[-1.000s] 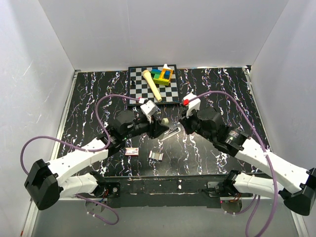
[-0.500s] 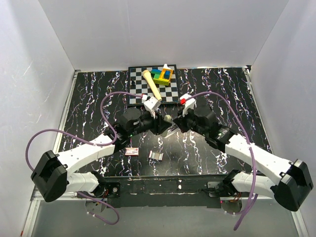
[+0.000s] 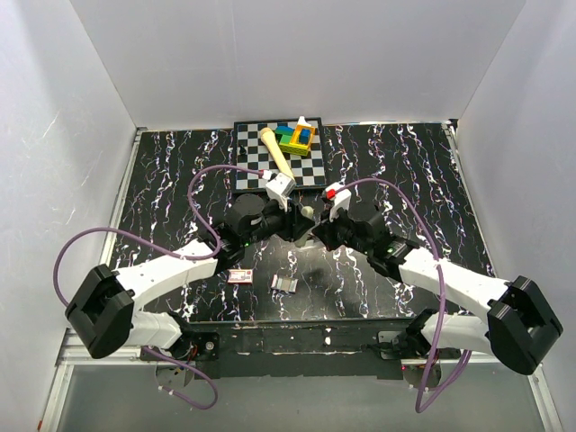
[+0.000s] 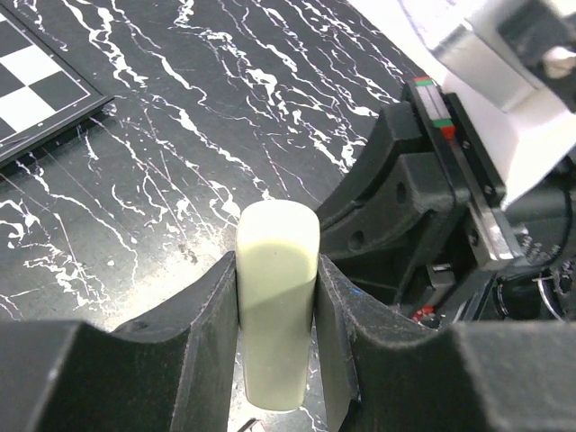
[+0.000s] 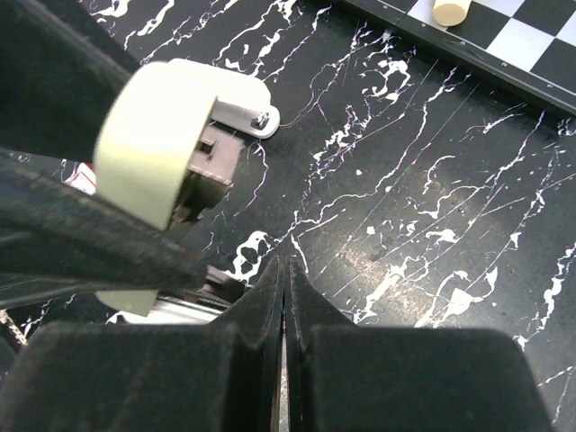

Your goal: Unload the staples from the stapler

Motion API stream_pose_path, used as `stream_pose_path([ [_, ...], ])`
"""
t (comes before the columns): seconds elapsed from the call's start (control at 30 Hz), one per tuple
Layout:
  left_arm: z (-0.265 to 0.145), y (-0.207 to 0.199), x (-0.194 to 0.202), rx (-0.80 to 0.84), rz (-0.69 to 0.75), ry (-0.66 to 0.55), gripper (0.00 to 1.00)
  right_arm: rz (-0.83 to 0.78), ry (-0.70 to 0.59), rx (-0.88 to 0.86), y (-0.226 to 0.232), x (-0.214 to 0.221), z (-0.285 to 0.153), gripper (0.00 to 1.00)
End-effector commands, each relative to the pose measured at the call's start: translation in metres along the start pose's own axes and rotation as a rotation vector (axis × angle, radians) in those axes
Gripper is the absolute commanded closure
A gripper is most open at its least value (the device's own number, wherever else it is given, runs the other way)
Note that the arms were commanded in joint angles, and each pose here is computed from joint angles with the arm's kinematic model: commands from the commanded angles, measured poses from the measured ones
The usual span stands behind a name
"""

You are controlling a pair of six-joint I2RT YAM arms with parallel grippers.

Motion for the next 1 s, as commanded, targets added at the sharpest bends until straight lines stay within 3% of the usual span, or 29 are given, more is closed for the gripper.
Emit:
stream_pose_path([
  [0.0, 0.009, 0.0, -0.046, -0.044, -0.007, -0.183, 1.0, 0.048, -0.027, -0.058, 0.008, 0.002, 0.005, 0.99],
  [0.97, 0.048, 0.018, -0.071, -0.141, -0.047, -0.284, 1.0, 0.17, -0.011, -0.136, 0.013, 0.04, 0.024, 0.99],
])
Point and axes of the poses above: each gripper's point midway between its finger pads, its own z axis out along the fingers, its own y axis along the line the jaws close on, x = y × z, the point moved 7 cm from there along -z, back along the fingers, and after that the axes turned 1 degree about z, right-handed, at the moved point
